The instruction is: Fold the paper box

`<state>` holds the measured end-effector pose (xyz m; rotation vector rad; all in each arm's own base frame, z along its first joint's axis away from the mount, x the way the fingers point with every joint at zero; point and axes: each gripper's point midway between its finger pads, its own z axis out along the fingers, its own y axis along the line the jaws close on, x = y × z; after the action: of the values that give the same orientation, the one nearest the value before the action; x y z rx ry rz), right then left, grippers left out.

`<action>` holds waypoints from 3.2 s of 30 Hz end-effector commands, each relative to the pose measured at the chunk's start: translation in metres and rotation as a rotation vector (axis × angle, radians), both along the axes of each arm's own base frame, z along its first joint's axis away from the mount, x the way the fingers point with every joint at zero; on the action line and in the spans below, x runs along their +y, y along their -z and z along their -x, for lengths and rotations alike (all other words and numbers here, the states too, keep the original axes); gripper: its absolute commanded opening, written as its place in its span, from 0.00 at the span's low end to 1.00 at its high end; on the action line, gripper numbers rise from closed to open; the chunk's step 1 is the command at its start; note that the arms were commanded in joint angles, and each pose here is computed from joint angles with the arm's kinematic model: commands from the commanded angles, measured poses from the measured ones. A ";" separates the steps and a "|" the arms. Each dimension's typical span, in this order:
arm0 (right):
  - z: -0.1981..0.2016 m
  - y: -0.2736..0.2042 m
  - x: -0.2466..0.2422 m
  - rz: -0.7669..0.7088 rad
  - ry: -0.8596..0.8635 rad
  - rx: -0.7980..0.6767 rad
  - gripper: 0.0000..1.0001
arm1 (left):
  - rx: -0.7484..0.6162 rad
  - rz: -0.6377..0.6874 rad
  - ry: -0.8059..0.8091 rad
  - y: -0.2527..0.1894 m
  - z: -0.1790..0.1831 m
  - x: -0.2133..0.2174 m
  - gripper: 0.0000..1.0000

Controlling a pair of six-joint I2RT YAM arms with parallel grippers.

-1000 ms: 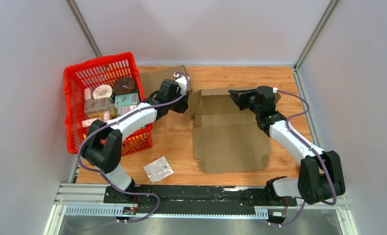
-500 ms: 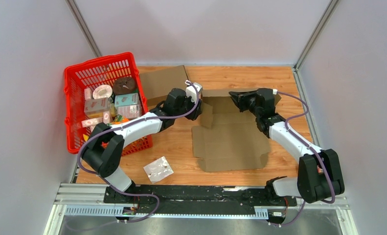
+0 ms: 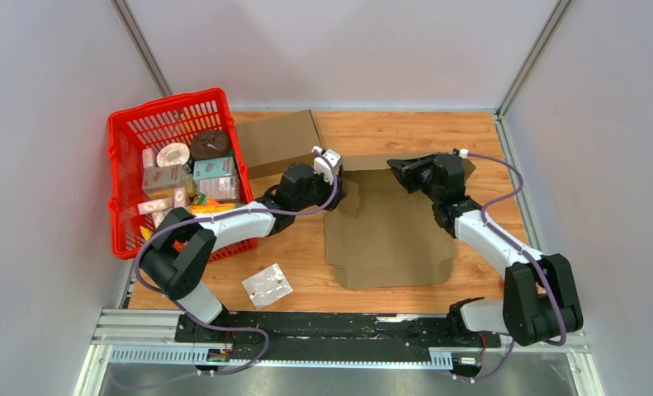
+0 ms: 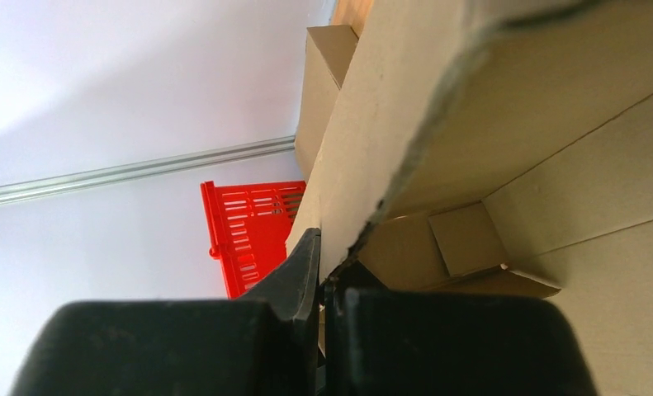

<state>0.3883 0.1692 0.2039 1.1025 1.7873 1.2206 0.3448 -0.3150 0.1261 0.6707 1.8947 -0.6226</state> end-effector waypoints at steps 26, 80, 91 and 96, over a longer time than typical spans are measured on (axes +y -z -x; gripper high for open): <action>0.009 0.034 0.013 0.049 0.011 0.111 0.01 | -0.352 0.033 -0.314 -0.060 -0.034 -0.008 0.42; 0.006 -0.018 -0.082 0.676 -0.478 -0.034 0.79 | -0.386 -0.175 -0.451 -0.029 -0.028 0.008 0.00; -0.002 -0.004 -0.071 0.382 -0.408 -0.031 0.00 | -0.385 -0.173 -0.456 -0.030 -0.027 0.010 0.00; 0.000 0.004 -0.085 0.402 -0.374 -0.037 0.09 | -0.383 -0.178 -0.484 -0.030 -0.027 0.017 0.00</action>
<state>0.3879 0.0863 0.1926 0.5616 2.2028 0.9868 0.3786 -0.3011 0.1519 0.3423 1.6726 -0.0243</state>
